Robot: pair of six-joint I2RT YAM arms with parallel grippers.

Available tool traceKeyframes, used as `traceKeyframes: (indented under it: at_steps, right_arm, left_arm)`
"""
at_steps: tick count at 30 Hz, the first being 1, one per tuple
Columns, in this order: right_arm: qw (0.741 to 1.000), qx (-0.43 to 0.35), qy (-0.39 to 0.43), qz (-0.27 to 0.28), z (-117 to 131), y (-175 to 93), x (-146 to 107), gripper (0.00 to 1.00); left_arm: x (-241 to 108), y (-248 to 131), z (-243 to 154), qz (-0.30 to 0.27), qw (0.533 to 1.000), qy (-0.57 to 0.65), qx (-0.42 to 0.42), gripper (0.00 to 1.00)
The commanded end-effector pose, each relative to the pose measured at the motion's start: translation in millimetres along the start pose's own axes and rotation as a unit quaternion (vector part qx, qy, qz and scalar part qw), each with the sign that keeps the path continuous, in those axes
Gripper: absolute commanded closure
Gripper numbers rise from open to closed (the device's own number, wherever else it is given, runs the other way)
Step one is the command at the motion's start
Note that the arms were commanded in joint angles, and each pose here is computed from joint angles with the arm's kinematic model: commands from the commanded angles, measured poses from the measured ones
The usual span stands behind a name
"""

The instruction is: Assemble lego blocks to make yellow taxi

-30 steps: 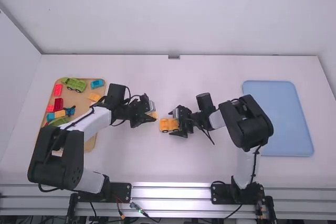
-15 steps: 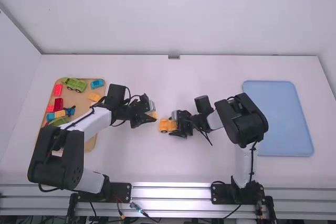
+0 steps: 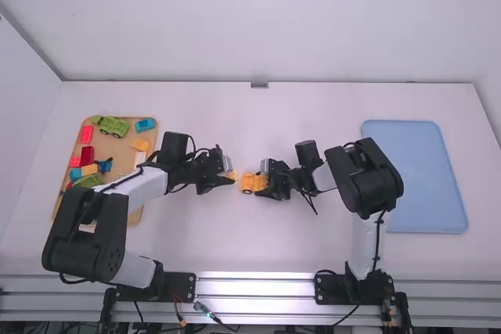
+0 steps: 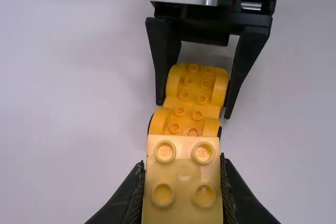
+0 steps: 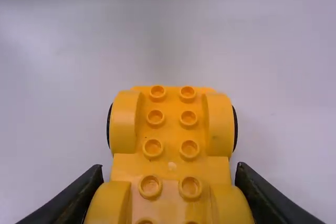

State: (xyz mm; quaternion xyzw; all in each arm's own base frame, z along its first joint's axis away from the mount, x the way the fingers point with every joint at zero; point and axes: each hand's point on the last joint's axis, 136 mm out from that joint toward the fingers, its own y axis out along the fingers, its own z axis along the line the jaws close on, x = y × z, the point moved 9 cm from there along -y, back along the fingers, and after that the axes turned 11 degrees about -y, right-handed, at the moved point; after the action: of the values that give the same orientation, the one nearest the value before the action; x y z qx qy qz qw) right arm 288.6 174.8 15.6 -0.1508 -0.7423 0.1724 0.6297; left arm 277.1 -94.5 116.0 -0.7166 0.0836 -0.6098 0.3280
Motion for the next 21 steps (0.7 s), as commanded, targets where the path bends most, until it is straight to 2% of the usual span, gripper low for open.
traceKeyframes:
  at_steps: [1, 4, 9, 13, 21]
  right_arm:
    - [1.000, 0.001, 0.024, 0.004, 2.4, -1.7, -6.6, 0.53]
    - [1.000, 0.012, 0.005, 0.005, 6.8, -3.7, -9.3, 0.46]
    - [1.000, 0.016, 0.003, 0.012, 9.2, -3.8, -11.3, 0.48]
    - [1.000, 0.021, -0.010, 0.014, 11.3, -3.3, -11.8, 0.50]
    - [0.999, 0.028, -0.024, 0.015, 13.7, -1.7, -11.5, 0.44]
  left_arm:
    - [1.2, 12.1, -2.5, -0.007, 1.000, -0.011, -0.028, 0.98]
    - [4.5, 29.0, -3.6, 0.002, 0.999, 0.006, -0.051, 0.98]
    - [5.6, 46.8, -7.1, 0.029, 0.998, 0.020, -0.051, 0.98]
    - [8.9, 50.3, -8.7, 0.020, 0.998, 0.003, -0.057, 0.98]
    - [7.8, 56.1, -5.4, 0.017, 0.997, -0.005, -0.071, 0.98]
